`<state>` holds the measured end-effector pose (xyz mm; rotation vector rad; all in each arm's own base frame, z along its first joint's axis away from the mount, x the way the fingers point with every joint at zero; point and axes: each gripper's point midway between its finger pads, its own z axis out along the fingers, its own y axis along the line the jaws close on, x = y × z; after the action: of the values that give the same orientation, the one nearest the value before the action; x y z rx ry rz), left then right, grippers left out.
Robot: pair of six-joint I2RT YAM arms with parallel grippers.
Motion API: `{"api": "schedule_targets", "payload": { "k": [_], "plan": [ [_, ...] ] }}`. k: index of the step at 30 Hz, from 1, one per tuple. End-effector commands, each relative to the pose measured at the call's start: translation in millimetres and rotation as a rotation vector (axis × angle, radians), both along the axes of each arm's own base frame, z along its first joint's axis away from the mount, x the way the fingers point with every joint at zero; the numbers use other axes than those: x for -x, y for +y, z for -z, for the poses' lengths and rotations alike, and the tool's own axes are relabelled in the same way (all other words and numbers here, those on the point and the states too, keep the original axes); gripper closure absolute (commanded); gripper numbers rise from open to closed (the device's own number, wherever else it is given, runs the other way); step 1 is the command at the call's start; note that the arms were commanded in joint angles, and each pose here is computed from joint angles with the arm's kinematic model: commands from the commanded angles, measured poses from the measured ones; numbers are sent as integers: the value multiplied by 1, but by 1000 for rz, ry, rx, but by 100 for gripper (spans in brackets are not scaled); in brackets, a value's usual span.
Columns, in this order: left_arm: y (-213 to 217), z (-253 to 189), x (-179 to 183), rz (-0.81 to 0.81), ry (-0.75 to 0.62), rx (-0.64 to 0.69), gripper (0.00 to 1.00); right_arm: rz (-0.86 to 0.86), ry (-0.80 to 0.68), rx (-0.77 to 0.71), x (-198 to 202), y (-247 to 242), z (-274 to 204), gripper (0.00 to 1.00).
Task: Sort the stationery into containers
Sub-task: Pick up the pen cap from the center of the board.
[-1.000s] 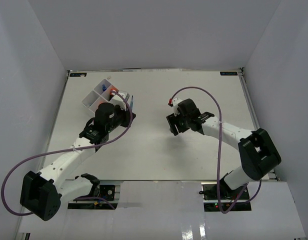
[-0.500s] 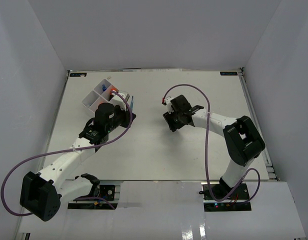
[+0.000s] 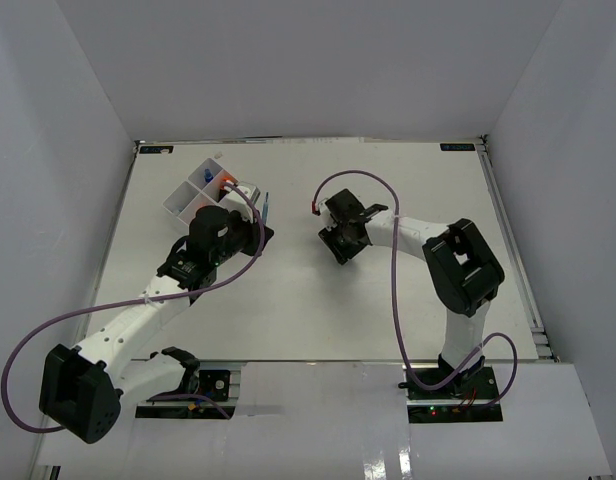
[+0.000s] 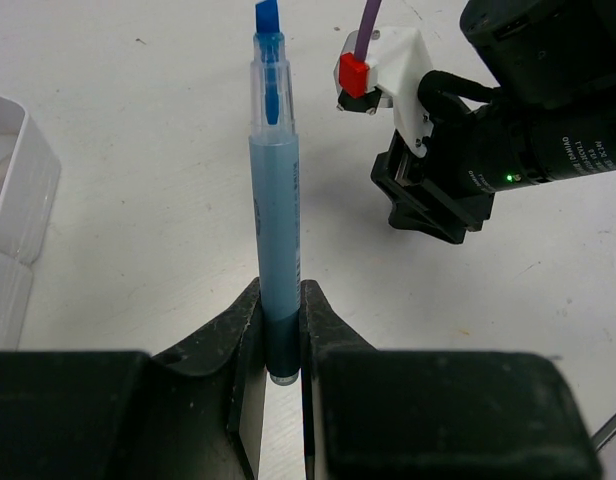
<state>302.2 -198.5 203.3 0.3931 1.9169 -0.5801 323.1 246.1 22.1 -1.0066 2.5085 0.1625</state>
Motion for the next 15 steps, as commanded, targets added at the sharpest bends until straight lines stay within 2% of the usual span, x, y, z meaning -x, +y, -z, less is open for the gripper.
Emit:
{"api": "schedule_targets", "payload": {
  "k": [1,5,8,9,15],
  "plan": [
    [0,-13,3,11,-29,27,100,-27,6,28,-2,3,-3,55],
    [0,-15,4,14,-37,26,100,-31,18,48,0,1,0,59],
    [0,-15,4,16,-38,26,100,-36,22,53,2,1,0,70],
    [0,-16,4,16,-41,27,100,-37,24,55,3,1,0,79],
    [-3,-19,8,48,-57,35,100,-33,-2,-14,2,11,-22,91]
  ]
}}
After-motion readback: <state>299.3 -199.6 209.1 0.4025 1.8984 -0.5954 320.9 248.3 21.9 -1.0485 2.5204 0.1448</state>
